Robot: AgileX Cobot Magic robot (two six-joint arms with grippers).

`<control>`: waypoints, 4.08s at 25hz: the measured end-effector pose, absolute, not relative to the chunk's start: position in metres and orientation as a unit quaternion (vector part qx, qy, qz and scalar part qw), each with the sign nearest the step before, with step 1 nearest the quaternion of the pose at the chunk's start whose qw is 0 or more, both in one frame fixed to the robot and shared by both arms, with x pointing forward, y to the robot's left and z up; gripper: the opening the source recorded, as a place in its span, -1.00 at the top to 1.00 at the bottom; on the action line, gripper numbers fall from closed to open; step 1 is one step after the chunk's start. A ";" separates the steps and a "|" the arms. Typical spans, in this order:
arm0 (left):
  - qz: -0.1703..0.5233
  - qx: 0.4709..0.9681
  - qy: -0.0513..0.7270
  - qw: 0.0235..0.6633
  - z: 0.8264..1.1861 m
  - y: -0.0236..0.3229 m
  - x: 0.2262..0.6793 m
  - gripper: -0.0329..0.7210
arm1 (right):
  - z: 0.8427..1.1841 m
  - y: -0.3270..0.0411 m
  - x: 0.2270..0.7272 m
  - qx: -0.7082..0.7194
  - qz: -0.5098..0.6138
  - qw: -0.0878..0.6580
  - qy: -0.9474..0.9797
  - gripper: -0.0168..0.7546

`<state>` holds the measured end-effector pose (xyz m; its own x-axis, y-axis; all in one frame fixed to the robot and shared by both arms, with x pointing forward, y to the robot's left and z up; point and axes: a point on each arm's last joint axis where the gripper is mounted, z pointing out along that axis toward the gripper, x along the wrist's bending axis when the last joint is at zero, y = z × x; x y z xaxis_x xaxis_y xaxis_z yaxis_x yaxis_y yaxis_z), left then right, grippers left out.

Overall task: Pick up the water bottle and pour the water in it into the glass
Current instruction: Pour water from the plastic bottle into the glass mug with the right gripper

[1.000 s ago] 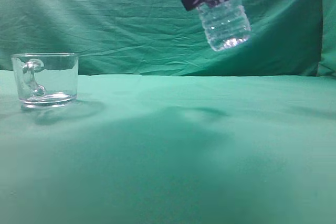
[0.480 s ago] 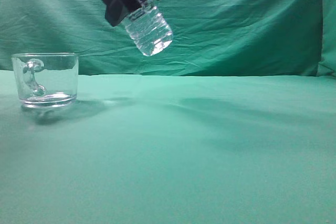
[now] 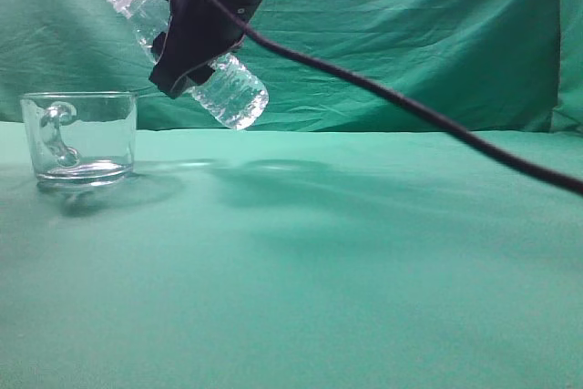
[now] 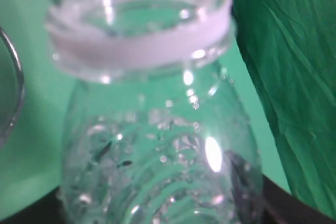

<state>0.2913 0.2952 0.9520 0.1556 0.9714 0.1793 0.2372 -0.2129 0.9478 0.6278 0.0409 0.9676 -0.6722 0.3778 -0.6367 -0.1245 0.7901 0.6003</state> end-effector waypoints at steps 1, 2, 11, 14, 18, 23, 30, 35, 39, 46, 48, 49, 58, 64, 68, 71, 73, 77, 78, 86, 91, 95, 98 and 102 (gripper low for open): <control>0.445 0.639 0.473 0.412 0.952 0.295 0.291 0.91 | 0.966 0.042 0.629 0.061 0.309 0.404 0.859 -0.17; 0.445 0.639 0.473 0.412 0.952 0.295 0.291 0.91 | 0.966 0.043 0.630 0.044 0.306 0.412 0.857 -0.17; 0.445 0.639 0.473 0.412 0.952 0.295 0.291 0.91 | 0.958 0.049 0.632 -0.091 0.265 0.454 0.846 -0.17; 0.445 0.639 0.473 0.412 0.952 0.295 0.291 0.91 | 0.956 0.051 0.632 -0.131 0.250 0.465 0.839 -0.17; 0.445 0.639 0.473 0.412 0.952 0.295 0.291 0.91 | 0.955 0.051 0.632 -0.171 0.231 0.476 0.831 -0.17; 0.445 0.639 0.473 0.412 0.952 0.295 0.291 0.91 | 0.956 0.051 0.633 -0.198 0.215 0.486 0.823 -0.17; 0.445 0.639 0.473 0.412 0.952 0.295 0.291 0.91 | 0.956 0.051 0.633 -0.215 0.202 0.494 0.818 -0.17; 0.445 0.639 0.473 0.412 0.952 0.295 0.291 0.91 | 0.956 0.049 0.634 -0.212 0.194 0.500 0.817 -0.17; 0.445 0.639 0.473 0.412 0.952 0.295 0.291 0.91 | 0.957 0.048 0.636 -0.206 0.186 0.505 0.817 -0.17; 0.445 0.639 0.473 0.412 0.952 0.295 0.291 0.91 | 0.957 0.047 0.636 -0.206 0.182 0.507 0.817 -0.17; 0.445 0.639 0.473 0.412 0.952 0.295 0.291 0.91 | 0.957 0.047 0.636 -0.206 0.182 0.507 0.817 -0.17; 0.445 0.639 0.473 0.412 0.952 0.295 0.291 0.91 | 0.957 0.047 0.636 -0.209 0.180 0.508 0.816 -0.17; 0.445 0.639 0.473 0.412 0.952 0.295 0.291 0.91 | 0.963 0.049 0.638 -0.216 0.178 0.516 0.809 -0.17; 0.445 0.639 0.473 0.412 0.952 0.295 0.291 0.91 | 0.966 0.049 0.640 -0.213 0.173 0.525 0.806 -0.17; 0.445 0.639 0.473 0.412 0.952 0.295 0.291 0.91 | 0.967 0.048 0.640 -0.213 0.170 0.526 0.806 -0.17; 0.445 0.639 0.473 0.412 0.952 0.295 0.291 0.91 | 0.967 0.048 0.640 -0.212 0.169 0.527 0.806 -0.17; 0.445 0.639 0.473 0.412 0.952 0.295 0.291 0.91 | 0.967 0.048 0.640 -0.212 0.169 0.527 0.806 -0.17; 0.445 0.639 0.473 0.412 0.952 0.295 0.291 0.91 | 0.967 0.048 0.640 -0.214 0.168 0.527 0.805 -0.17; 0.445 0.639 0.473 0.412 0.952 0.295 0.291 0.91 | 0.967 0.048 0.640 -0.214 0.168 0.527 0.805 -0.17; 0.445 0.639 0.473 0.412 0.952 0.295 0.291 0.91 | 0.967 0.048 0.640 -0.212 0.168 0.527 0.805 -0.17; 0.445 0.639 0.473 0.412 0.952 0.295 0.291 0.91 | 0.967 0.048 0.640 -0.192 0.180 0.523 0.811 -0.17; 0.445 0.639 0.473 0.412 0.952 0.295 0.291 0.91 | 0.967 0.048 0.640 -0.169 0.193 0.518 0.816 -0.17; 0.445 0.639 0.473 0.412 0.952 0.295 0.291 0.91 | 0.964 0.047 0.640 -0.109 0.229 0.500 0.828 -0.17; 0.445 0.639 0.473 0.412 0.952 0.295 0.291 0.91 | 0.960 0.046 0.639 0.025 0.302 0.453 0.838 -0.17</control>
<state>0.2913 0.2952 0.9520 0.1556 0.9714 0.1793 0.2372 -0.2129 0.9478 0.6386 0.0461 0.9604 -0.5886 0.3160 -0.7441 -0.2316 0.8159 0.5297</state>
